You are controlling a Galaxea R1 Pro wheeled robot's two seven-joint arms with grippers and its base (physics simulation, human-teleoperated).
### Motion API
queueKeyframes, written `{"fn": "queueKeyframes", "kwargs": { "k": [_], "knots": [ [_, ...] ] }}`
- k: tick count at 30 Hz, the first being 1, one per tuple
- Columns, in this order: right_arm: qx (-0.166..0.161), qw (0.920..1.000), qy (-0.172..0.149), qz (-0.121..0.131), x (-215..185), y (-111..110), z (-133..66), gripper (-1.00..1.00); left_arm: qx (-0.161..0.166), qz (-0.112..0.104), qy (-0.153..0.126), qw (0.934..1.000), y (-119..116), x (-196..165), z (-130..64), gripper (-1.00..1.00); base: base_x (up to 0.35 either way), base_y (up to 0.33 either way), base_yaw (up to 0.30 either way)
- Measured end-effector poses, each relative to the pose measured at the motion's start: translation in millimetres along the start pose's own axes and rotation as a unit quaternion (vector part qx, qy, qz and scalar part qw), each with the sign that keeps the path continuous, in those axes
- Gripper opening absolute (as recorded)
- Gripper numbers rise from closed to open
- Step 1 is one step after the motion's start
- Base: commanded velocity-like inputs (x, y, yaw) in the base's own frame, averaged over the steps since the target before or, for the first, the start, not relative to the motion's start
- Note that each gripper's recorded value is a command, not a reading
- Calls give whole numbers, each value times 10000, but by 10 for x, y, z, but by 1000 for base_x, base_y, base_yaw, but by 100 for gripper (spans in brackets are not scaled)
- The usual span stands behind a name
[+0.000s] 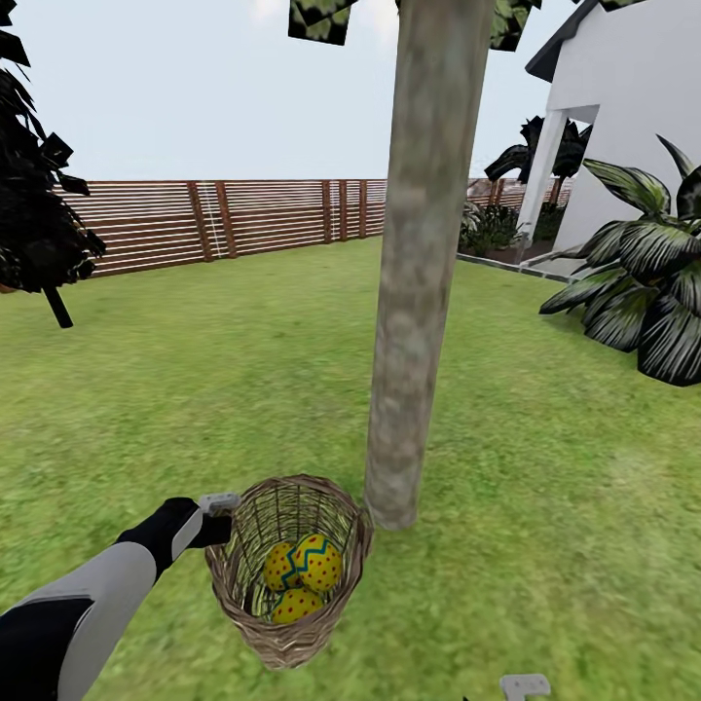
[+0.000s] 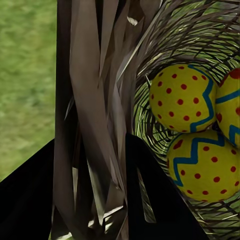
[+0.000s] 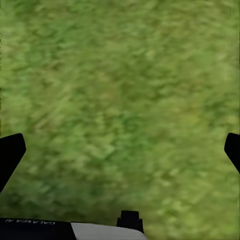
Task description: Take the three Easter eggs out of the wicker basket on the lawn in the garden, then place them on the lawn next to a single tree (choose any tree) so that all three eggs are next to the same tree and none are left in the basket.
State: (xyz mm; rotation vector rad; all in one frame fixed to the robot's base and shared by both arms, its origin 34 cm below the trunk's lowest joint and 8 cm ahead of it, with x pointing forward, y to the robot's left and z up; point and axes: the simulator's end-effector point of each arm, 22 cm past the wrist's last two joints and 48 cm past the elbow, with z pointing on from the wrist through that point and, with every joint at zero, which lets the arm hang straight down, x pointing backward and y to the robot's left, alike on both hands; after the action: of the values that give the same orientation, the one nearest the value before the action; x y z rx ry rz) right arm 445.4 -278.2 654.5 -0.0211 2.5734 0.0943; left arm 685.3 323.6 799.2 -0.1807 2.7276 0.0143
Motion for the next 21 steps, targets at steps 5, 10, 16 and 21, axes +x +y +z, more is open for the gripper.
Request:
{"fn": "queueKeyframes", "kwargs": {
  "k": [5, 10, 16, 21],
  "knots": [
    [11, 10000, -25, 10, -6, -8, 43, 100, 0, 1, -1, 10000, -2, -2, 43, -100, 0, 0, 0],
    [11, 10000, -32, 10, -2, -11, 87, 100, 0, 1, -2, 10000, -3, -3, 87, -100, 0, 0, 0],
    [2, 10000, -36, -3, 6, -3, 143, 100, 0, 1, -3, 10000, -5, -1, 142, -100, 0, 0, 0],
    [3, 10000, -39, -6, 15, -4, 191, 100, 1, -10, -5, 10000, -3, 0, 189, -100, 0, 0, 0]
  ]
}}
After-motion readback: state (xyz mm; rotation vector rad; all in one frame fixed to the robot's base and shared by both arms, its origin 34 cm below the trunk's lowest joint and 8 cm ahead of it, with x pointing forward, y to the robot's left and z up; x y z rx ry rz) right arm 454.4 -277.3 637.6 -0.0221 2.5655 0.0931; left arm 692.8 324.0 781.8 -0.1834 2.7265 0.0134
